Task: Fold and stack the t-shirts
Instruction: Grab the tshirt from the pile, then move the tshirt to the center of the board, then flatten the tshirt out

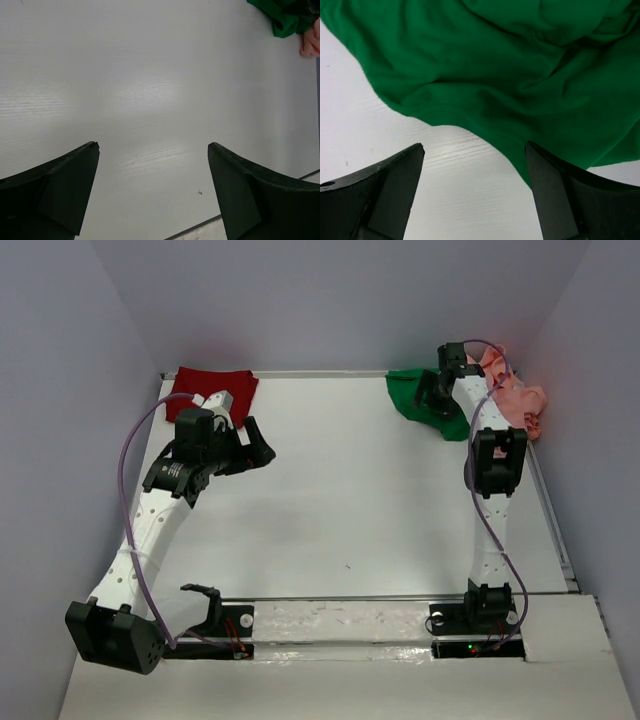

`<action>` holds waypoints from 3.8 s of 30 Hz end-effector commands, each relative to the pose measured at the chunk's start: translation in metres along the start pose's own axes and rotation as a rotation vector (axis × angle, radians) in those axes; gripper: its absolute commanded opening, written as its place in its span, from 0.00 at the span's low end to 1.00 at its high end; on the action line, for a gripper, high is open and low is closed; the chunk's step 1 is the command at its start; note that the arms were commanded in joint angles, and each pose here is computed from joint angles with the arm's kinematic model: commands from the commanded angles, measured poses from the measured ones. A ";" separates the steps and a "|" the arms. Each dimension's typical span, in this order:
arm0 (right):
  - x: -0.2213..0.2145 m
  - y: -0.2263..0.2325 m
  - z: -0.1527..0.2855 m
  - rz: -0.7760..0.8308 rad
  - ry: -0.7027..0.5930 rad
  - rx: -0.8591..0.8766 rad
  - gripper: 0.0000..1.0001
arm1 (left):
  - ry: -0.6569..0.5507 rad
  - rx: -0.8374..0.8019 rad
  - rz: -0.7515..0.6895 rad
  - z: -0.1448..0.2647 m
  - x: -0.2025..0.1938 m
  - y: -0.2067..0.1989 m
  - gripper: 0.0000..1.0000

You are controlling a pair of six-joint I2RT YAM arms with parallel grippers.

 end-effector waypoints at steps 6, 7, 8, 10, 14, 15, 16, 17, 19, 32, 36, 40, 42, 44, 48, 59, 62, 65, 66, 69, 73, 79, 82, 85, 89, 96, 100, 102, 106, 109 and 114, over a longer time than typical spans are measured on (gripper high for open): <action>-0.003 -0.009 -0.033 0.013 -0.014 -0.069 0.86 | -0.031 -0.035 -0.031 0.008 0.010 -0.010 0.99; -0.006 -0.010 -0.037 0.013 -0.005 -0.071 0.84 | -0.023 -0.034 -0.032 0.008 0.009 -0.009 0.99; -0.008 -0.010 -0.039 0.010 0.000 -0.071 0.81 | -0.021 -0.032 -0.035 0.007 0.009 -0.008 0.99; -0.012 -0.009 -0.041 0.011 0.016 -0.060 0.60 | -0.018 -0.034 -0.036 0.006 0.009 -0.009 0.99; -0.024 -0.002 -0.038 -0.002 0.064 -0.013 0.00 | -0.010 -0.034 -0.034 0.003 0.007 -0.008 0.99; -0.031 0.004 -0.033 -0.008 0.092 0.029 0.00 | -0.008 -0.031 -0.031 0.002 0.006 -0.007 0.99; -0.034 0.006 -0.029 -0.007 0.104 0.045 0.00 | -0.005 -0.026 -0.029 0.001 0.006 -0.006 0.99; -0.037 0.009 -0.024 -0.008 0.120 0.071 0.00 | -0.004 -0.022 -0.026 0.000 0.005 -0.005 0.99; -0.047 0.024 -0.002 -0.005 0.155 0.148 0.00 | -0.004 -0.015 -0.022 -0.001 0.005 -0.004 0.99; -0.182 0.173 0.245 0.218 0.626 0.745 0.00 | -0.015 0.118 0.010 -0.014 0.002 0.023 0.99; -0.188 0.193 0.328 0.222 0.702 0.922 0.00 | -0.006 0.211 0.028 -0.018 -0.001 0.039 0.99; -0.161 0.209 0.419 0.215 0.654 1.147 0.00 | 0.006 0.257 0.053 -0.022 -0.004 0.047 0.99; -0.149 0.213 0.454 0.191 0.639 1.231 0.00 | 0.015 0.275 0.063 -0.024 -0.006 0.051 0.99; -0.140 0.212 0.489 0.217 0.577 1.343 0.00 | 0.022 0.267 0.069 -0.025 -0.008 0.049 0.99; -0.142 0.205 0.513 0.189 0.567 1.414 0.00 | 0.008 0.265 0.074 -0.022 -0.007 0.049 0.99; -0.211 0.131 0.325 0.139 0.583 0.724 0.00 | -0.045 0.339 0.025 -0.005 0.005 0.059 0.99; -0.224 0.090 0.252 0.171 0.557 0.452 0.00 | -0.042 0.343 0.017 -0.004 0.004 0.060 0.99; -0.208 0.052 0.196 0.166 0.467 0.248 0.00 | -0.034 0.350 0.013 -0.004 0.003 0.061 0.99; -0.202 0.045 0.186 0.156 0.445 0.219 0.00 | -0.031 0.349 0.013 -0.005 0.001 0.061 0.99; -0.161 0.011 0.150 0.082 0.330 0.099 0.00 | -0.026 0.348 0.009 -0.005 0.001 0.062 0.99; -0.109 -0.022 0.131 0.034 0.192 -0.034 0.00 | -0.017 0.338 0.004 -0.008 0.000 0.060 0.99; -0.062 -0.046 0.112 0.004 0.074 -0.107 0.00 | 0.014 0.330 -0.005 -0.017 0.000 0.060 0.99; -0.068 -0.029 0.113 0.006 0.139 -0.017 0.60 | 0.037 0.327 -0.010 -0.022 -0.003 0.060 0.99; -0.079 -0.006 0.142 0.017 0.142 0.150 0.79 | 0.046 0.331 -0.011 -0.026 -0.003 0.062 0.99; -0.098 -0.008 0.181 0.023 0.150 0.207 0.80 | 0.062 0.325 -0.009 -0.032 -0.005 0.062 0.99; -0.191 -0.003 0.215 -0.021 0.399 0.334 0.73 | 0.097 0.296 -0.012 -0.047 -0.008 0.060 0.99; -0.229 0.004 0.218 -0.027 0.468 0.360 0.70 | 0.114 0.290 -0.013 -0.053 -0.008 0.059 0.99; -0.243 0.009 0.218 -0.011 0.501 0.377 0.70 | 0.134 0.288 -0.009 -0.056 -0.009 0.058 0.99; -0.265 0.010 0.214 0.007 0.518 0.378 0.69 | 0.166 0.305 -0.010 -0.060 -0.013 0.062 0.99; -0.275 0.008 0.205 0.003 0.514 0.398 0.68 | 0.165 0.299 -0.014 -0.059 -0.014 0.062 0.99; -0.292 0.000 0.186 -0.006 0.509 0.382 0.66 | 0.176 0.304 -0.019 -0.059 -0.017 0.064 0.99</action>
Point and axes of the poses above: each gripper's point midway between its finger pads, its own z axis back along the fingers, its own y axis along the line the jaws close on, x = y × z, the point moved 1 cm from there along z, back along the fingers
